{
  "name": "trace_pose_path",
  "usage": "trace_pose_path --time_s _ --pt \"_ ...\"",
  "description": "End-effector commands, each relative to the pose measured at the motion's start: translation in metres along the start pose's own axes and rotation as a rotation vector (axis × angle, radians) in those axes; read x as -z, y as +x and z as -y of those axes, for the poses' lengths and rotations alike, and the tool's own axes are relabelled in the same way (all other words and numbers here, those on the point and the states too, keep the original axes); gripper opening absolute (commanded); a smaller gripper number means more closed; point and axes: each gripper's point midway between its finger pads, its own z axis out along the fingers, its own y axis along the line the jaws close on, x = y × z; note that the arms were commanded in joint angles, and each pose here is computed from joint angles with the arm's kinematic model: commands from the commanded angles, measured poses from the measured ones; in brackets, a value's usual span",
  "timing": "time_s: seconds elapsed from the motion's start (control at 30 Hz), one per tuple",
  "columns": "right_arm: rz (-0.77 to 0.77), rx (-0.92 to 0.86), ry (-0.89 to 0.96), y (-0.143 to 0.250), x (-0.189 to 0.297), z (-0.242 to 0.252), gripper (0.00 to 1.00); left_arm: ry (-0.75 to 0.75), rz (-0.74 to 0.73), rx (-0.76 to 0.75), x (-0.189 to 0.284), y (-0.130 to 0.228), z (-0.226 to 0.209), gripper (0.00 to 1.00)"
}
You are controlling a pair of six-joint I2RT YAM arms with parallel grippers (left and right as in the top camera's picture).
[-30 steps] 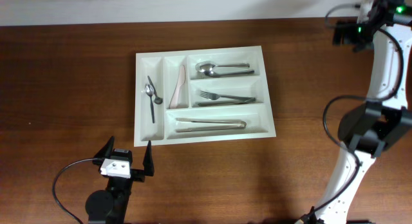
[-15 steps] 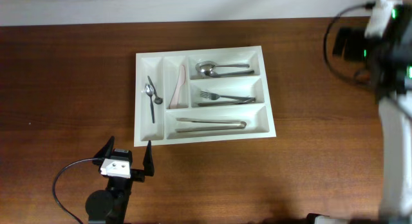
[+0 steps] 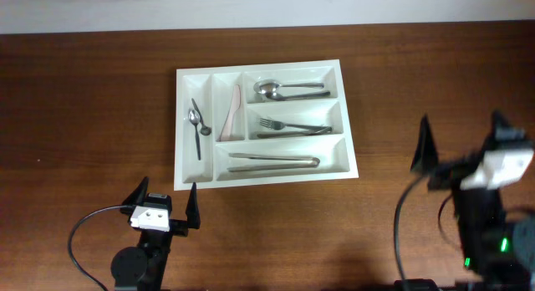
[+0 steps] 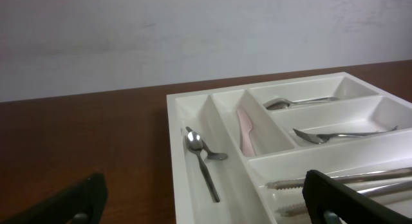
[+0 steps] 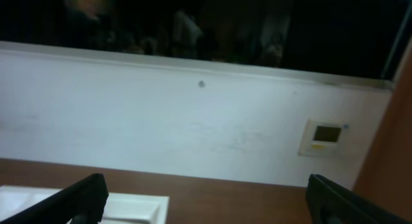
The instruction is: Pack container
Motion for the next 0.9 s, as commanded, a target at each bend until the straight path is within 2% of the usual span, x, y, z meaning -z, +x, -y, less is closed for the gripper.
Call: trace_pose_path --time_s 0.0,0.23,0.5,0.87 --pt "0.040 -0.018 -0.056 0.011 0.019 -0.014 0.99 -0.006 0.002 -0.008 0.000 0.001 -0.001 0.99" --pt "0.179 -0.007 -0.149 0.007 0.048 -0.031 0.99 -0.006 0.002 -0.008 0.000 0.001 -0.001 0.99" --pt "0.255 0.010 -0.245 0.029 0.051 -0.051 0.99 -0.006 0.002 -0.008 0.000 0.001 -0.001 0.99" --pt "0.211 0.006 -0.275 0.081 0.044 -0.061 0.99 -0.006 0.002 -0.008 0.000 0.001 -0.001 0.99"
